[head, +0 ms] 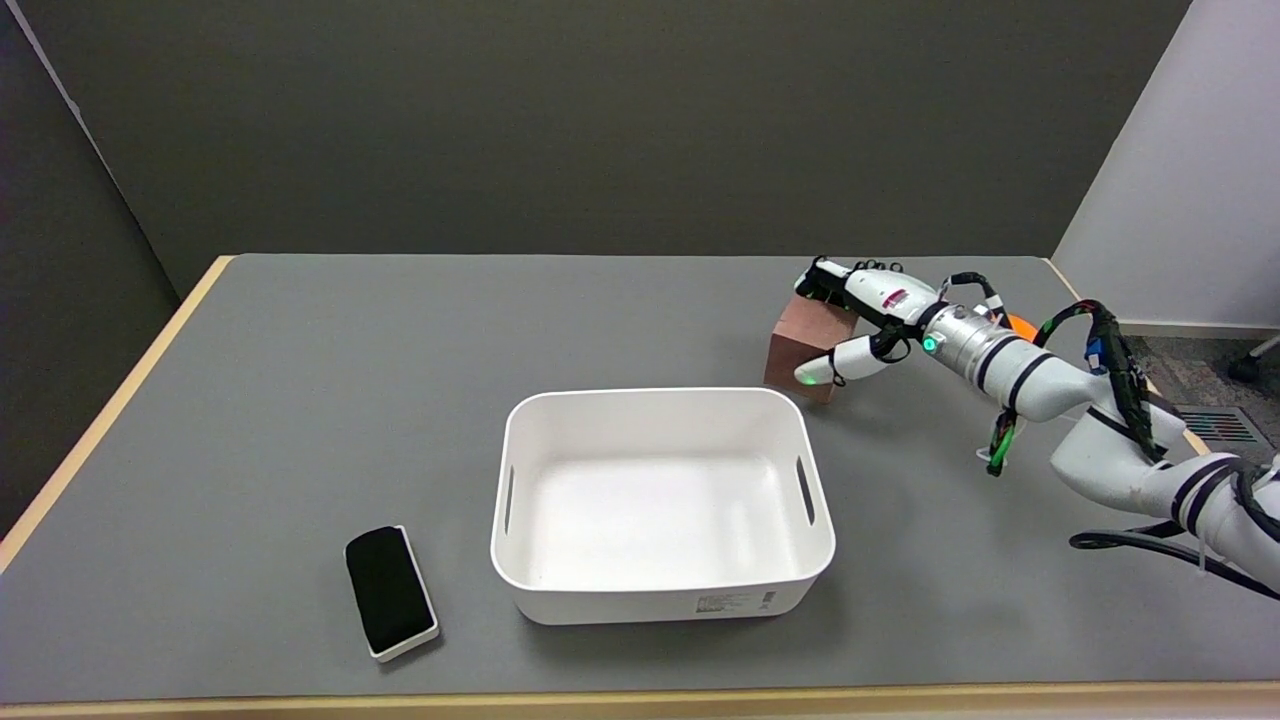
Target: Pick up wooden cube.
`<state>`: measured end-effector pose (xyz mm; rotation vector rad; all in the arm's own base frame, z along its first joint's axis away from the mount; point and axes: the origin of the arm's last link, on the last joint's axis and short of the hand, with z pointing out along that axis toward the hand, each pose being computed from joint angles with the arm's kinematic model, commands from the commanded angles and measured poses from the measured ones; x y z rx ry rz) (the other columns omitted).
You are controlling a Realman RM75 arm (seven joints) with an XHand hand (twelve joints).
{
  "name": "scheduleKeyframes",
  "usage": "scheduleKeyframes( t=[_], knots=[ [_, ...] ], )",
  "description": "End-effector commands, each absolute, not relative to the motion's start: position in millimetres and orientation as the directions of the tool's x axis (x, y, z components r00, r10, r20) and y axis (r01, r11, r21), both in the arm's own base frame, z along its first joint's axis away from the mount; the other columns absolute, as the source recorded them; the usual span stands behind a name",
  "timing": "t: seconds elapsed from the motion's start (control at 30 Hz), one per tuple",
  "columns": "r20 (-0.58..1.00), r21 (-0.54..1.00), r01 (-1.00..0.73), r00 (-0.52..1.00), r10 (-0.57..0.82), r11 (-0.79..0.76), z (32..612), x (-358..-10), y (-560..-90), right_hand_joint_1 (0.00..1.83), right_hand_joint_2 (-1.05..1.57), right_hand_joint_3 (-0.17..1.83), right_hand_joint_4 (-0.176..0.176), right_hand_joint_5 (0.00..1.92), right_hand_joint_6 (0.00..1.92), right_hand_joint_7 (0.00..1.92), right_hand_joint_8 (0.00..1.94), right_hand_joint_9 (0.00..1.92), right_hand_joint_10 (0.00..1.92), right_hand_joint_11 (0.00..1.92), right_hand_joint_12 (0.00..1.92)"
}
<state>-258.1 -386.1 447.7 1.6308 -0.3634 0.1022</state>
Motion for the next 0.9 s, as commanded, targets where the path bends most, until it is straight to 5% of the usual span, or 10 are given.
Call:
scheduleKeyframes(
  t=[0.03, 0.57, 0.7, 0.9],
  knots=[
    [0.24, 0.965, -0.245, 0.969, -0.065, -0.089, 454.4, -236.4, -388.5, 1.13, 1.34, 0.01, -0.161, 0.51, 1.59, 0.67, 1.62, 0.74, 1.3, 0.23, 1.92],
    [0.083, 0.989, -0.036, 0.939, 0.333, -0.143, 458.7, -114.9, -391.6, 1.15, 1.3, 0.04, -0.155, 0.49, 1.55, 0.78, 1.55, 0.77, 1.32, 0.36, 1.92],
    [0.258, 0.951, -0.162, 0.885, 0.389, -0.262, 443.0, -96.6, -377.3, 1.16, 1.27, 0.07, -0.161, 0.51, 1.53, 0.8, 1.52, 0.78, 1.32, 0.44, 1.92],
    [0.532, 0.792, -0.365, 0.805, 0.262, -0.489, 396.1, -89.0, -344.6, 1.18, 1.24, 0.1, -0.176, 0.52, 1.53, 0.82, 1.48, 0.8, 1.31, 0.53, 1.92]
  ],
)
